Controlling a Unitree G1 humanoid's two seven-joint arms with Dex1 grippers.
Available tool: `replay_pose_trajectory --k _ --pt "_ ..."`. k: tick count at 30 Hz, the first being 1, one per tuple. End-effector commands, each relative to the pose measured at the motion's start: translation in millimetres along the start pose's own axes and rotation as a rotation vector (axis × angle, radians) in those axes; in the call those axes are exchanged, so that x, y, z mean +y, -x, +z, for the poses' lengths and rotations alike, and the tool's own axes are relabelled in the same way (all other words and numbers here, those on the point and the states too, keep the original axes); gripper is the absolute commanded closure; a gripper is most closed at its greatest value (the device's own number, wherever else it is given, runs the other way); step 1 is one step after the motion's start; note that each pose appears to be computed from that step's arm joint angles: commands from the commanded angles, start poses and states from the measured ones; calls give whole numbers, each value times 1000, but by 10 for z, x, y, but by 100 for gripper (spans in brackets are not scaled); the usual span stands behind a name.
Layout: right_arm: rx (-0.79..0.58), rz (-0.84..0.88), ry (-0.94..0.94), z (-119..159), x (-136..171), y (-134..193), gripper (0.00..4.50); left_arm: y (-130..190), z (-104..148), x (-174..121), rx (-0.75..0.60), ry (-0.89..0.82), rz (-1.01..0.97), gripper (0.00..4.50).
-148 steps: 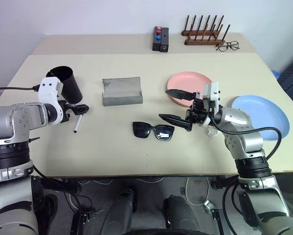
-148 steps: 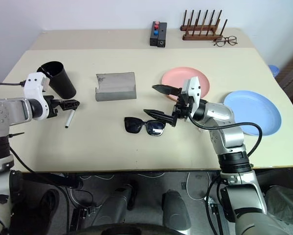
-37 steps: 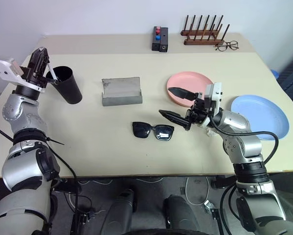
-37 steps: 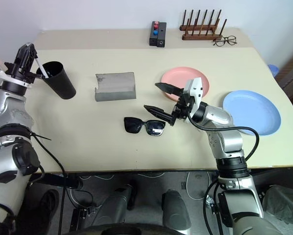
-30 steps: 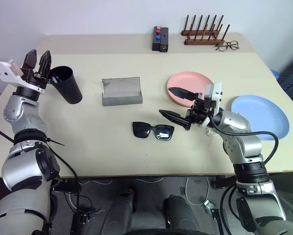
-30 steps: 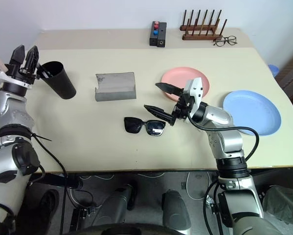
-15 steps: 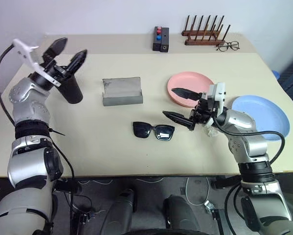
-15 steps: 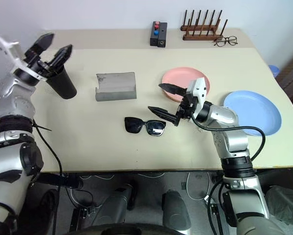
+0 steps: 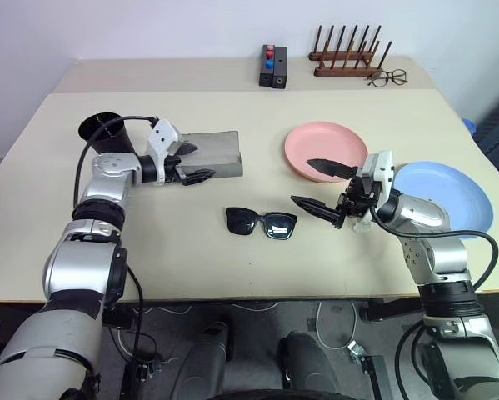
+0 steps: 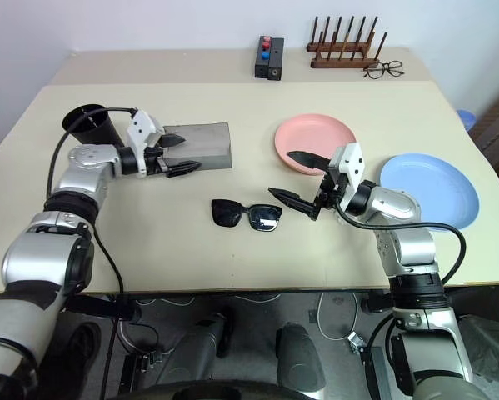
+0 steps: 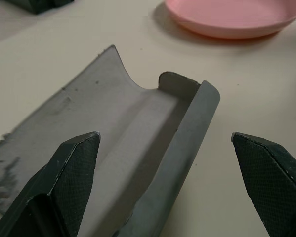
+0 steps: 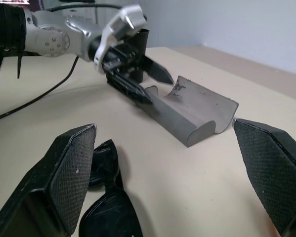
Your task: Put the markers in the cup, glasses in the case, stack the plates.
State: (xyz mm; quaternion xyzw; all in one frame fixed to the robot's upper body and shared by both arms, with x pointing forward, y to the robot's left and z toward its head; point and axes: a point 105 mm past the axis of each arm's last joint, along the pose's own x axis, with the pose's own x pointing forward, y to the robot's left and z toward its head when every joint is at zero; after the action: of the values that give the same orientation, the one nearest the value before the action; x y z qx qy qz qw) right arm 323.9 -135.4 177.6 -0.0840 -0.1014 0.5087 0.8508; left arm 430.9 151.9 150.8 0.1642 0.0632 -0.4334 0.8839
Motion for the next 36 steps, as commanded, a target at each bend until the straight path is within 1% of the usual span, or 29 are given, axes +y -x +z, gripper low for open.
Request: replay_pose_trajectory --k 1,3,5,6,8,10,11,18,21,26,30,32,34,36 --pt "-22 -12 59 110 0 26 0 -55 47 2 26 -30 -1 31" --pt "-9 -26 64 92 -28 65 0 -70 27 -10 34 -29 -3 86" --pt "11 -53 65 52 -81 129 0 -76 0 -31 47 -25 -16 187" --pt "22 -57 71 35 -91 151 0 -78 -11 -37 53 -21 -20 230" --pt "32 -57 77 17 -91 169 0 -78 -22 -46 58 -21 -27 337" --pt "30 -67 79 21 -113 172 0 -77 -10 -57 51 -13 -41 435" --pt "28 -71 81 23 -123 171 0 -76 4 -63 46 -7 -49 444" --pt "47 -92 94 -1 -207 229 0 7 86 -137 40 -7 -174 444" --pt "46 -93 96 3 -218 237 0 113 117 -145 50 -52 -227 444" --pt "44 -89 98 -1 -216 227 0 394 134 -214 82 -95 -352 444" --pt "46 -81 100 -14 -209 204 0 710 11 -313 186 -126 -446 444" --pt "45 -77 99 -13 -209 196 0 821 -5 -363 201 -131 -468 444" --pt "45 -73 101 -15 -206 186 0 916 -8 -419 197 -100 -484 444" --pt "43 -66 99 -13 -201 173 0 1026 -63 -475 219 -102 -504 444"
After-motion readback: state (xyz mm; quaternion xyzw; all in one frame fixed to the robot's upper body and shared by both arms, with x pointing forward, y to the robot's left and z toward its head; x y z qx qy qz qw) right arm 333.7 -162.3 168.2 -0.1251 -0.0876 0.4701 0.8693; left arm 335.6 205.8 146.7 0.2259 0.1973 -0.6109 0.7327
